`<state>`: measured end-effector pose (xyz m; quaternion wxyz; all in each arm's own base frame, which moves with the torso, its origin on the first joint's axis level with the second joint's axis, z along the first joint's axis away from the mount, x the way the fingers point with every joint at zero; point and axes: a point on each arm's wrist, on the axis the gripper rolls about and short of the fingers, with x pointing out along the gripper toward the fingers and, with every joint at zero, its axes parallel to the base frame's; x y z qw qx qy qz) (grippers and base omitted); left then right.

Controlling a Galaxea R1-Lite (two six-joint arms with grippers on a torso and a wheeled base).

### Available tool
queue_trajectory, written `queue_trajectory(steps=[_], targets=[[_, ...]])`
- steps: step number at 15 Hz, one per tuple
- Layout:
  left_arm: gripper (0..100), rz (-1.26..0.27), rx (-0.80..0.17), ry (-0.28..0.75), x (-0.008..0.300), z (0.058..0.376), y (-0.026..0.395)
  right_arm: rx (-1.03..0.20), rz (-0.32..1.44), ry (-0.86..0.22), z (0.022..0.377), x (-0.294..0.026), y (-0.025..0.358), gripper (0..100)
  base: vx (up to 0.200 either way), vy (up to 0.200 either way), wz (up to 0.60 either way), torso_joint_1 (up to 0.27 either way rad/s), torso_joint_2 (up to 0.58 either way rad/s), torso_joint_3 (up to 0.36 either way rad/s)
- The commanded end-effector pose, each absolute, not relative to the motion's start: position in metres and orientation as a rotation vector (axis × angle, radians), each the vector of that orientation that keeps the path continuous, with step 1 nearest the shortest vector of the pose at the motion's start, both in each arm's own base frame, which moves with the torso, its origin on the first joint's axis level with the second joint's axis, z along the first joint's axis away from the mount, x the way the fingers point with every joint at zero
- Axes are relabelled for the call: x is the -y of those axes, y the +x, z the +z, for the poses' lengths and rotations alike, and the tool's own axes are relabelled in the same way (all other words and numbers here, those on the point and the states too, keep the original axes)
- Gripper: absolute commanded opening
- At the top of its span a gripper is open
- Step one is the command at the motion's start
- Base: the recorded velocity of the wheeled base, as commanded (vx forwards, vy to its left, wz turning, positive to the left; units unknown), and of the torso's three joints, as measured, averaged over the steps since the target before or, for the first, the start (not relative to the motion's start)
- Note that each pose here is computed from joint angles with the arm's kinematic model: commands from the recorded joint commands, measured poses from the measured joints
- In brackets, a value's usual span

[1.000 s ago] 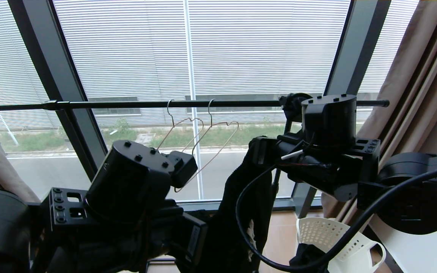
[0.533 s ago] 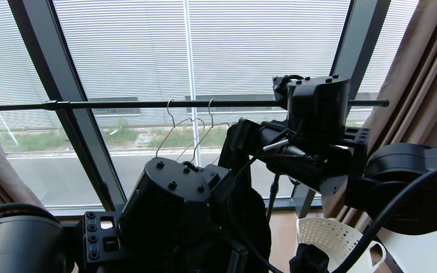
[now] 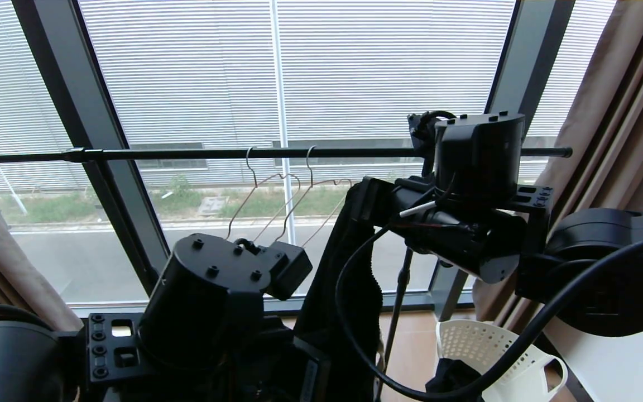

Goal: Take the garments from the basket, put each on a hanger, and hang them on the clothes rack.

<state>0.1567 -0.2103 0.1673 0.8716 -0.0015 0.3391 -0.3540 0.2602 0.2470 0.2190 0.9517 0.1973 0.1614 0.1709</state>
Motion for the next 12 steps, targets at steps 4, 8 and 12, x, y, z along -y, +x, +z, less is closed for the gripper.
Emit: queue_trajectory(steps=[4, 8, 12], targets=[[0, -0.512, -0.581, -0.123, 0.158, 0.175, 0.194, -0.367, 0.335, 0.12, 0.195, -0.21, 0.244, 0, 0.0, 0.0, 0.0, 0.0, 0.0, 0.0], [0, -0.476, -0.496, -0.154, 0.149, 0.191, 0.204, -0.457, 0.411, -0.142, 0.155, -0.199, 0.224, 0, 0.0, 0.0, 0.0, 0.0, 0.0, 0.0], [0, -0.479, -0.468, -0.153, 0.152, 0.198, 0.208, -0.32, 0.535, -0.253, 0.144, -0.183, 0.208, 0, 0.0, 0.0, 0.0, 0.0, 0.0, 0.0]])
